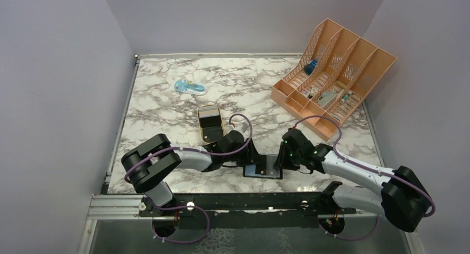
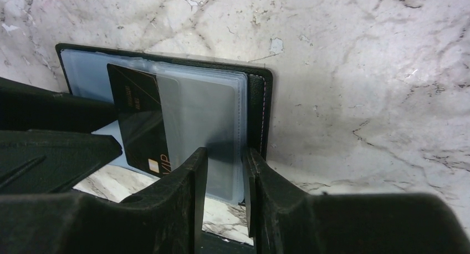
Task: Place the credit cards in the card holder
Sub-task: Insert the credit card into the card holder.
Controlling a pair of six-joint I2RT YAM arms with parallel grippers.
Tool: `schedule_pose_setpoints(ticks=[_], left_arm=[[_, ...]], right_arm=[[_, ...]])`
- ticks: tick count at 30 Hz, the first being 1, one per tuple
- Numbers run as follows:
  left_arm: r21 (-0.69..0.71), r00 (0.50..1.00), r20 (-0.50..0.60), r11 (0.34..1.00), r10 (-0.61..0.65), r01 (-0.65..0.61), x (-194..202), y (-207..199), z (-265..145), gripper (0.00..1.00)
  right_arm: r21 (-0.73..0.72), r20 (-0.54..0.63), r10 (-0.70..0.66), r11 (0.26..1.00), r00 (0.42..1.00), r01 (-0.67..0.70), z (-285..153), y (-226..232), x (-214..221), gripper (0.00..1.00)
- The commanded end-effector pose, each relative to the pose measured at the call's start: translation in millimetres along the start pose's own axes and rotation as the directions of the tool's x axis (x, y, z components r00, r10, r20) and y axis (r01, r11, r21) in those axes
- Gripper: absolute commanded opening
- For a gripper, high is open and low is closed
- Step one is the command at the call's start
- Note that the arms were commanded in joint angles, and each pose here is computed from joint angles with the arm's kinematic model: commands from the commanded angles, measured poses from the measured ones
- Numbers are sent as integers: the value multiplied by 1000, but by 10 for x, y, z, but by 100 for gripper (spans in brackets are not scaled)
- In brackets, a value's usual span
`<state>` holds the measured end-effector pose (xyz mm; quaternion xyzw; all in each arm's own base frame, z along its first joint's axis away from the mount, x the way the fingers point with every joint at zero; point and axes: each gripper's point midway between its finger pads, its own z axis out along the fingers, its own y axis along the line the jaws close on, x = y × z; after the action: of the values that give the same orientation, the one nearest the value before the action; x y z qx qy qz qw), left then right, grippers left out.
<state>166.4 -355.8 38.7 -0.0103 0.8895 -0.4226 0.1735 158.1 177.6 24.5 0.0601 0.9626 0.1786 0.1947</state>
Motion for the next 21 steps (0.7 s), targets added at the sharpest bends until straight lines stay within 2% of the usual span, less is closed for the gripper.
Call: schedule_pose_setpoints(ticks=[1,11,18,21], left_arm=[[-22,999,-32,1000,18,-18,96,13,81,43],[7,998,-54,1000,29,-29,154,-177,208,37],[24,999,-11,999,45,-45,70,-337,249,33],[-4,999,-1,999,36,-36,51,-279,319,33]], right_arm=[[-51,-38,23,998,999,-24,62,76,96,30],[-109,-26,26,994,999,-29,80,163,86,27],[-114,-7,62,992,998,-62,113,181,52,27],[-109,32,72,992,997,-68,130,206,-50,26]])
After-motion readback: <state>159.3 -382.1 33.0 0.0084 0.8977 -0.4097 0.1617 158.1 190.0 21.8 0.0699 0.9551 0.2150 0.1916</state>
